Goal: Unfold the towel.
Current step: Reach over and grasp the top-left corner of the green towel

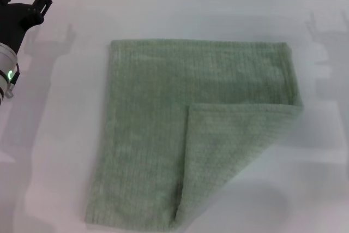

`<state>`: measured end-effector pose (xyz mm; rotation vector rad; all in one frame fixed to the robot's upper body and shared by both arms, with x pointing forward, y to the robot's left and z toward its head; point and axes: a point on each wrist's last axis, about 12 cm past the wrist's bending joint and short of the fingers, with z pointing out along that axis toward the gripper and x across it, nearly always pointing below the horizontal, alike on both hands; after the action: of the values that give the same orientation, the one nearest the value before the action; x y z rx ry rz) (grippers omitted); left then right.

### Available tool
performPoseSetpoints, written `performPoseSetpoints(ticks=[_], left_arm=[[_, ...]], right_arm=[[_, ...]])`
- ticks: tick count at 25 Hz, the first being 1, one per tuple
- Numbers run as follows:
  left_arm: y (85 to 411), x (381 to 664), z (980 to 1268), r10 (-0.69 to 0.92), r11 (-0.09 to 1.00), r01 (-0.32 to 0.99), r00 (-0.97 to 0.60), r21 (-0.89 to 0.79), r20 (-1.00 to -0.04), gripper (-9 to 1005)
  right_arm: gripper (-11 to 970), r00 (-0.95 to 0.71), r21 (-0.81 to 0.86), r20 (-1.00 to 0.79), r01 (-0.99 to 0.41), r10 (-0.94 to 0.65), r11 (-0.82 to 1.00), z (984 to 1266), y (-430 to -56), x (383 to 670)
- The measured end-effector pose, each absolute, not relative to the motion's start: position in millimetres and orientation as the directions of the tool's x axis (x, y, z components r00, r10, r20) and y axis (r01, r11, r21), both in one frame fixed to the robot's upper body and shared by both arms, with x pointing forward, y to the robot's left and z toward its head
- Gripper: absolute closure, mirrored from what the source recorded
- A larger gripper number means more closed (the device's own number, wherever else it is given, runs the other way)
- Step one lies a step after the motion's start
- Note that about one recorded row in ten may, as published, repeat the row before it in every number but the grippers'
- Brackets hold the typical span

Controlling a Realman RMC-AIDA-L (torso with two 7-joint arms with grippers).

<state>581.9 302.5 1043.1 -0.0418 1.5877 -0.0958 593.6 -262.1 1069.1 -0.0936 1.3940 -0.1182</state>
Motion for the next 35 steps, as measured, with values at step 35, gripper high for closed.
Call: performPoseSetpoints(ticks=[35], left_arm=[[302.4,581.8,1043.6,-0.086,0.996,0.035,-0.017,-0.087,-0.996,268]], right_arm=[[164,0.174,-0.138,-0.975,0.026,-0.14,0.99,1069.9,-261.6,594.7]])
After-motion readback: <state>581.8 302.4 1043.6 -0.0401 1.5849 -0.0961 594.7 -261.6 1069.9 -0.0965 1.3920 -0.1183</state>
